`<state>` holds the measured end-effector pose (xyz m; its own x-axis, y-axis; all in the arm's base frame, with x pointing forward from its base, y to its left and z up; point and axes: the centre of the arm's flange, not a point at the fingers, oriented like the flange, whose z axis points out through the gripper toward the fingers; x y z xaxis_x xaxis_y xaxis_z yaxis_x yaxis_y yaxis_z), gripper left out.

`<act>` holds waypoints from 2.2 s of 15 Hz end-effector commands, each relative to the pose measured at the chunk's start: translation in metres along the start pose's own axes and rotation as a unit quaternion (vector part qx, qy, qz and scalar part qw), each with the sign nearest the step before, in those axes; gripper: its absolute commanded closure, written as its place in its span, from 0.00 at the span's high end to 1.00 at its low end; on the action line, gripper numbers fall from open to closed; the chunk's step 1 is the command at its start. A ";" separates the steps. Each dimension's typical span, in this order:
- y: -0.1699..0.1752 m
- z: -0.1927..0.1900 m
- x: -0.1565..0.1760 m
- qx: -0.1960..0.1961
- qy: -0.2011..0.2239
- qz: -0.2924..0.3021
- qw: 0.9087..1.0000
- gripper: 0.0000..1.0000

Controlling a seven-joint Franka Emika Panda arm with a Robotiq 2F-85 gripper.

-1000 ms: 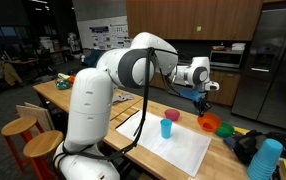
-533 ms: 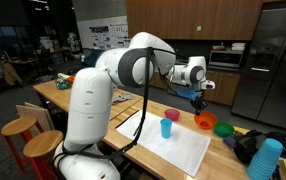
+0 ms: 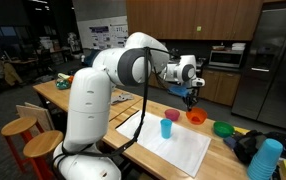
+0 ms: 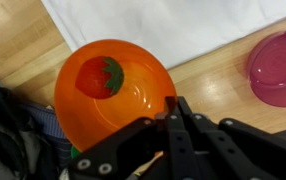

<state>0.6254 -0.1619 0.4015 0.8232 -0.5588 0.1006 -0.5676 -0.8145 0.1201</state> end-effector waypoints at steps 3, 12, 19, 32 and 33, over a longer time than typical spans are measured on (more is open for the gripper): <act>-0.028 -0.012 -0.014 0.016 0.010 -0.019 1.000 0.01; -0.092 -0.034 -0.030 0.029 0.027 -0.111 0.993 0.01; -0.121 -0.050 -0.049 0.045 0.029 -0.203 0.978 0.01; -0.140 -0.043 -0.058 0.043 0.032 -0.235 0.971 0.04; -0.140 -0.043 -0.059 0.043 0.032 -0.235 0.971 0.04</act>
<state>0.6560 -0.0086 0.4214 0.9866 -0.1144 0.1160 -0.1246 -0.9885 0.0855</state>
